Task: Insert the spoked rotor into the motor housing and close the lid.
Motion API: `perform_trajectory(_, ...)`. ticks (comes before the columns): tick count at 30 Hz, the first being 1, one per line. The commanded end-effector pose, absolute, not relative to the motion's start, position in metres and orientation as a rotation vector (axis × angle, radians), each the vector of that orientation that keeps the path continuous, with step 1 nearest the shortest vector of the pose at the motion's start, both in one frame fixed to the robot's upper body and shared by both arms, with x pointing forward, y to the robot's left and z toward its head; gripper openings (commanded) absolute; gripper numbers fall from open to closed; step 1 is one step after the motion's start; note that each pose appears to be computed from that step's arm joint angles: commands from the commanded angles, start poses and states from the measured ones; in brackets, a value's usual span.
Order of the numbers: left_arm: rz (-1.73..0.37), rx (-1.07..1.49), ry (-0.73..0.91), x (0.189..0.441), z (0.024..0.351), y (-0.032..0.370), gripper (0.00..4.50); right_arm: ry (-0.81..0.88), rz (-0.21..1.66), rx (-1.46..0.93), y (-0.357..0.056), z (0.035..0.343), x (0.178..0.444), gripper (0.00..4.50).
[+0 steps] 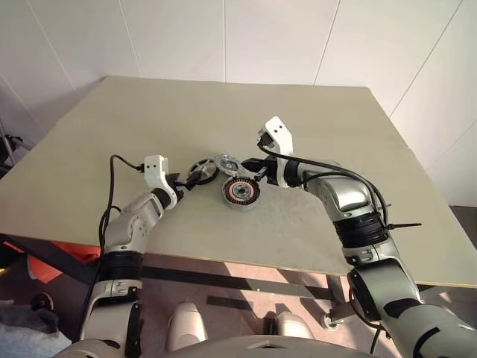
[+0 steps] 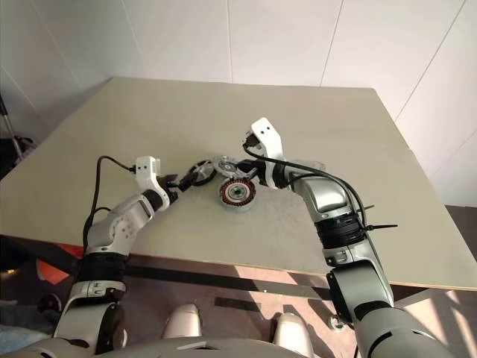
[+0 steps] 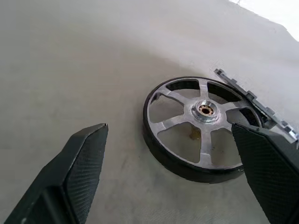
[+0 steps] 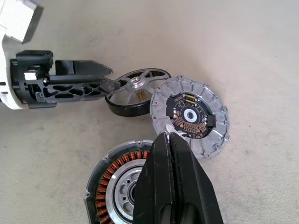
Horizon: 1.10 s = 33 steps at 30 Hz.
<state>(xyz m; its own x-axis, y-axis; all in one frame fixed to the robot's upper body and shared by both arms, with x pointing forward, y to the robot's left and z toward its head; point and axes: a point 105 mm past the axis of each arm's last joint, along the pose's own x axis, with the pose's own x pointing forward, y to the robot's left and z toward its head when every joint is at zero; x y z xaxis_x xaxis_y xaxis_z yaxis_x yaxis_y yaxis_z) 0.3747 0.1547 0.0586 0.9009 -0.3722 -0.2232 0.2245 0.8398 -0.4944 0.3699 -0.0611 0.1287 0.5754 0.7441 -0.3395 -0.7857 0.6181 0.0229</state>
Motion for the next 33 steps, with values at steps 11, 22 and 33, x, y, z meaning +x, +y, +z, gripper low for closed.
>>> perform_trajectory(11,-0.332,-0.98,0.368,0.39,0.074,0.139,4.5,0.26,0.893,-0.132,-0.063,0.151,0.373,0.01)
perform_trajectory(22,-0.352,-1.103,0.433,0.398,0.08,0.117,4.5,0.265,0.877,-0.131,-0.064,0.147,0.372,0.01)
perform_trajectory(33,-0.383,-1.075,0.469,0.387,0.072,0.117,3.25,0.264,0.865,-0.134,-0.064,0.147,0.374,0.0)
